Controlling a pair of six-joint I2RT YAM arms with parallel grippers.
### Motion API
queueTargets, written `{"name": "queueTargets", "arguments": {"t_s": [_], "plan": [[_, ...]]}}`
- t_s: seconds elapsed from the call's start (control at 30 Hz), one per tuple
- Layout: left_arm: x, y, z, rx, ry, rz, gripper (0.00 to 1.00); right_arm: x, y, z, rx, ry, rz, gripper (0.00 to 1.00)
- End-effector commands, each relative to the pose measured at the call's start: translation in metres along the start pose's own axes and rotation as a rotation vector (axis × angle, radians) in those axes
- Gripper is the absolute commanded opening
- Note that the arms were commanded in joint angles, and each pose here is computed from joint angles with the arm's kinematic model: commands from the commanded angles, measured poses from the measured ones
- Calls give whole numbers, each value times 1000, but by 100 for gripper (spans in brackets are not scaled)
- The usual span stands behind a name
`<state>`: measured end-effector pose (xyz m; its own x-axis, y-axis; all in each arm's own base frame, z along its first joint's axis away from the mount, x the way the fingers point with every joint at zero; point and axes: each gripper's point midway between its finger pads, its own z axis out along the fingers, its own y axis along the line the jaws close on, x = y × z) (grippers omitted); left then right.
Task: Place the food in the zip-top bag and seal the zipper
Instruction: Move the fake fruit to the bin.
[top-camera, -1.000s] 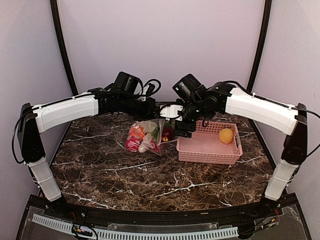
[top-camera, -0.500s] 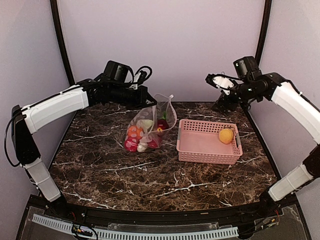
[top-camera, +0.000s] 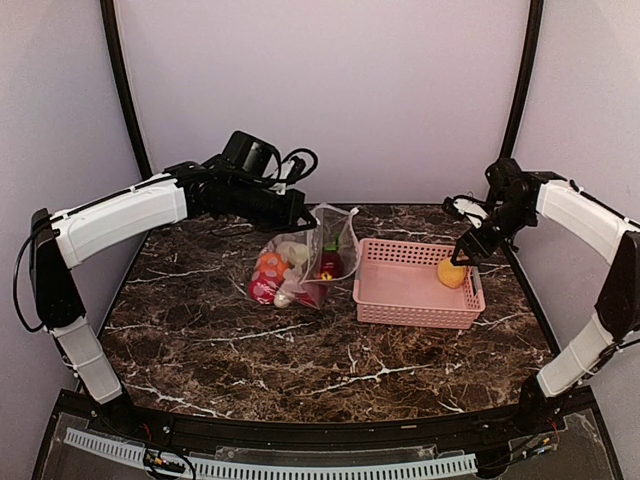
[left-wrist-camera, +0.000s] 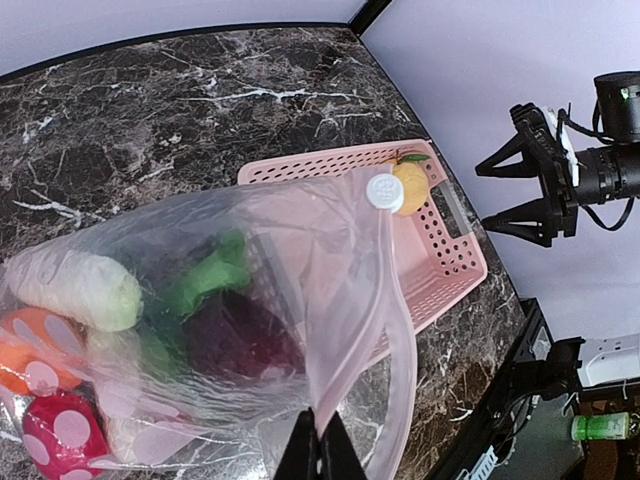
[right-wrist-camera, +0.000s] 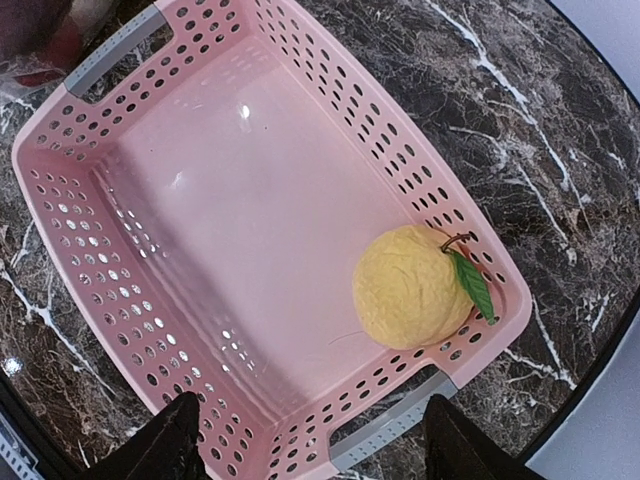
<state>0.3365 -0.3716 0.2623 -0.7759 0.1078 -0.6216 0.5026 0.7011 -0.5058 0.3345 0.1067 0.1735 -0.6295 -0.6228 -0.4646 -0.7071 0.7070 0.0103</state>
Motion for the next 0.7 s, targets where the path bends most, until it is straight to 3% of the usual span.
{"name": "queueTargets", "arguments": {"t_s": [0.0,0.2,0.43,0.67], "plan": [[11,11,-6,-73,23,57,1,10,-4,16,-22,47,42,73],[12,13,-12,-94,22,80,1,20,-25,33,48,114,77,73],[-8,6,-33,-106,-65,123,1,27,-37,57,66,157,97,73],[-1,5,-21,-83,-17,107,1,31,-47,94,76,196,87,68]]}}
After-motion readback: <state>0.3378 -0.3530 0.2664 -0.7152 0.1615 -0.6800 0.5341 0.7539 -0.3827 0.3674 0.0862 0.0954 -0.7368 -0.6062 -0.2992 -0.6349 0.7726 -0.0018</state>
